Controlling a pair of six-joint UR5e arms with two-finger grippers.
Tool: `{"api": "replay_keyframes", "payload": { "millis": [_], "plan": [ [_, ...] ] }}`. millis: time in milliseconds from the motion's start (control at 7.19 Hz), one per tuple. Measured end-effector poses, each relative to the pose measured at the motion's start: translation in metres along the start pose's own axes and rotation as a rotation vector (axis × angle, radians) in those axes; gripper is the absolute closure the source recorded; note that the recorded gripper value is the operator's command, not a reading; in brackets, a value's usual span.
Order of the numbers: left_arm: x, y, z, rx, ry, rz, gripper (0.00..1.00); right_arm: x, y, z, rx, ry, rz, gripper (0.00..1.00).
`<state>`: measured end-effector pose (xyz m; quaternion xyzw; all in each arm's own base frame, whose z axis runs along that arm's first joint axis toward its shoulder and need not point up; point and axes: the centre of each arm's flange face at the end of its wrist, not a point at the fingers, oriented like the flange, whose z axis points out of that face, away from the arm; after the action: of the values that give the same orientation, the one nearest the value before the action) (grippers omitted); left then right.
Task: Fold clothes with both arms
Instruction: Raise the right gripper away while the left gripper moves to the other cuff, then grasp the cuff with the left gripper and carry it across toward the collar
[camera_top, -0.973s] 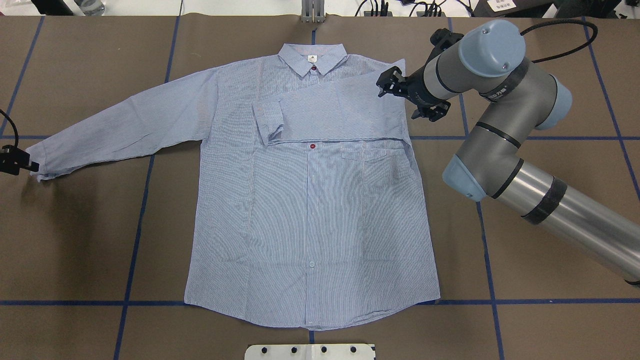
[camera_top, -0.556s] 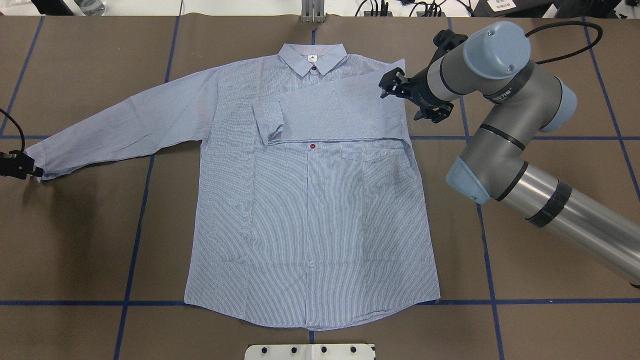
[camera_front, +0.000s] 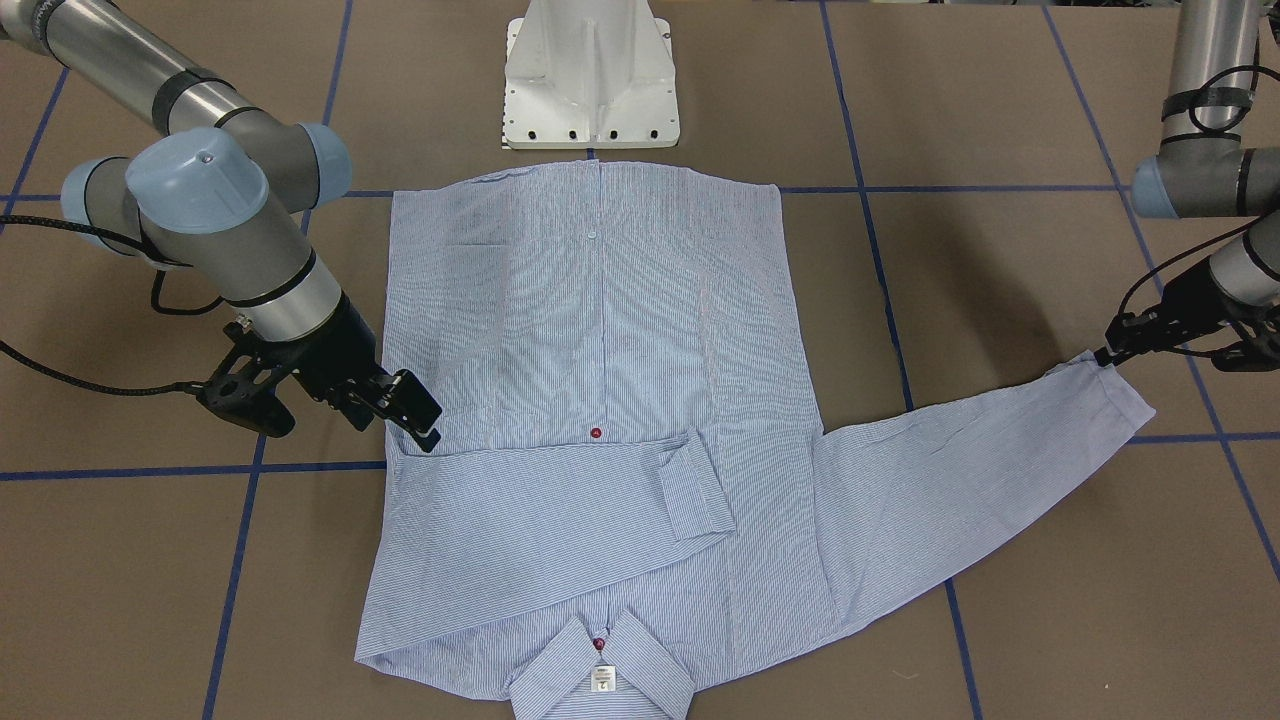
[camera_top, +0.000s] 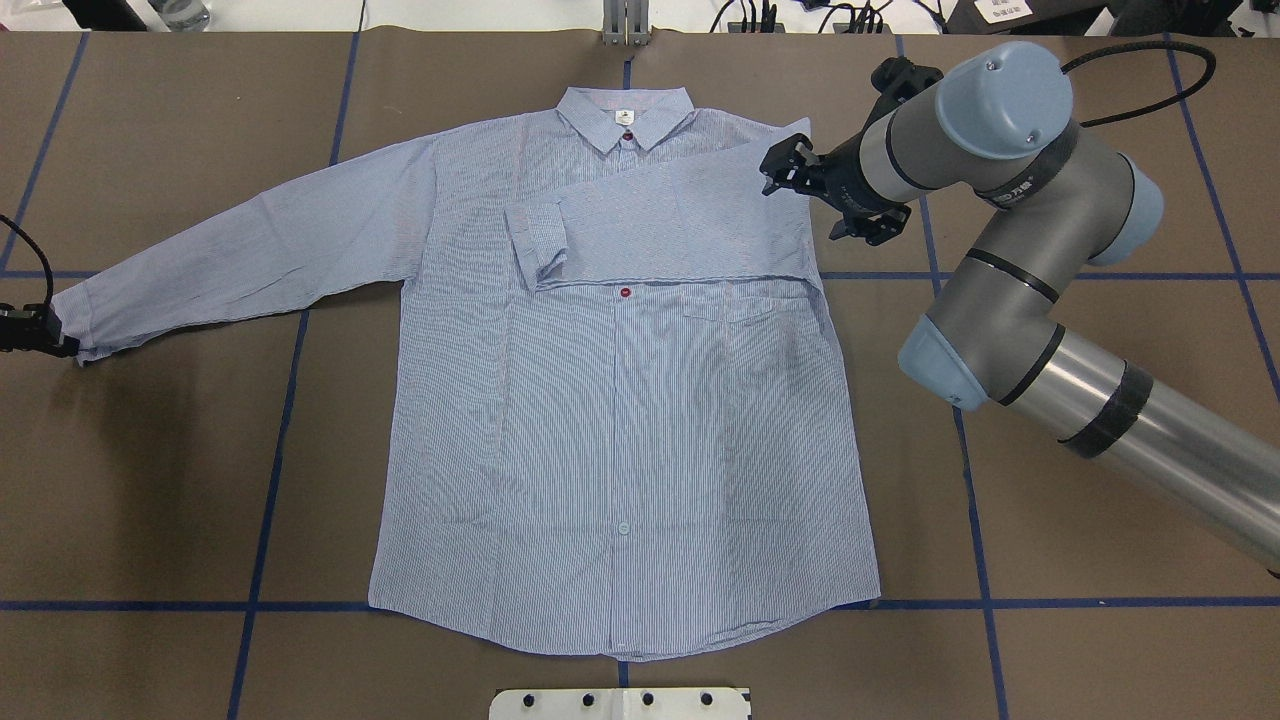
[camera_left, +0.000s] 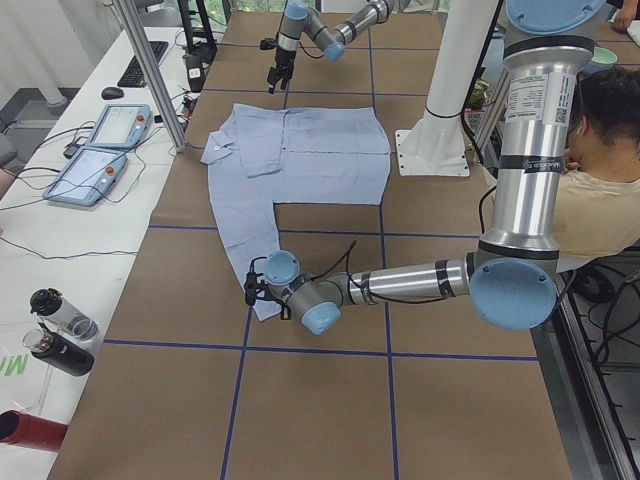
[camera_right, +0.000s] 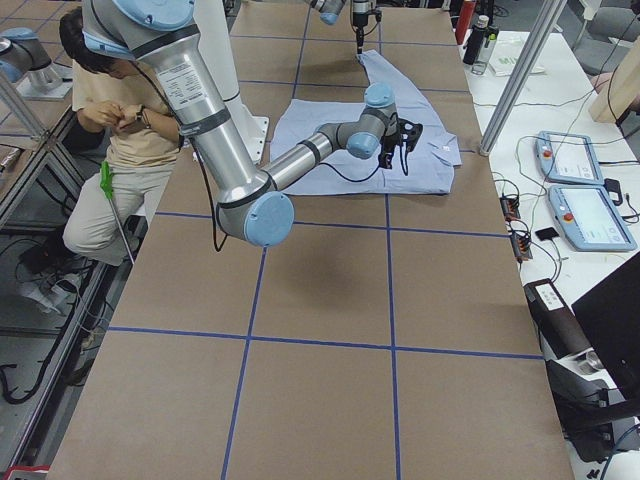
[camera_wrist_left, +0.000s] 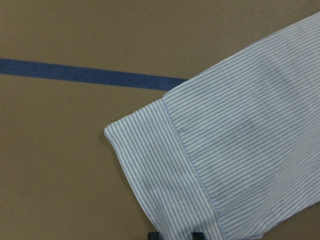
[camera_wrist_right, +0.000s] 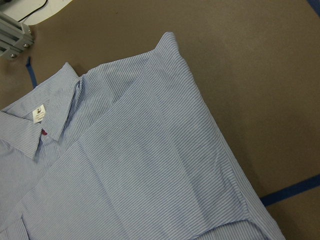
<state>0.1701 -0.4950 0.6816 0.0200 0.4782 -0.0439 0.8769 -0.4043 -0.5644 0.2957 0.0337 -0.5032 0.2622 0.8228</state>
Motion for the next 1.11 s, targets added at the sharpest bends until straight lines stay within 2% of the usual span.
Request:
{"api": "replay_keyframes", "payload": {
  "millis": [278, 556, 695, 834, 1112],
  "plan": [
    [0.008, -0.003, -0.002, -0.007, 0.013, 0.002, 1.0, 0.004, -0.001, -0.001, 0.001, 0.002, 0.002, 0.01],
    [0.039, -0.002, -0.021, -0.055, 0.088, -0.015, 1.0, 0.022, -0.005, -0.013, 0.001, 0.002, 0.008, 0.0],
    [0.07, -0.006, -0.042, -0.072, 0.122, -0.058, 1.0, 0.037, -0.006, -0.022, 0.004, 0.003, 0.009, 0.0],
    [0.115, -0.019, -0.064, -0.073, 0.148, -0.111, 1.0, 0.054, -0.011, -0.028, 0.009, 0.013, 0.01, 0.0],
    [0.249, -0.066, -0.105, -0.062, 0.219, -0.262, 1.0, 0.107, -0.03, -0.038, 0.031, 0.062, -0.02, 0.0]
  ]
}}
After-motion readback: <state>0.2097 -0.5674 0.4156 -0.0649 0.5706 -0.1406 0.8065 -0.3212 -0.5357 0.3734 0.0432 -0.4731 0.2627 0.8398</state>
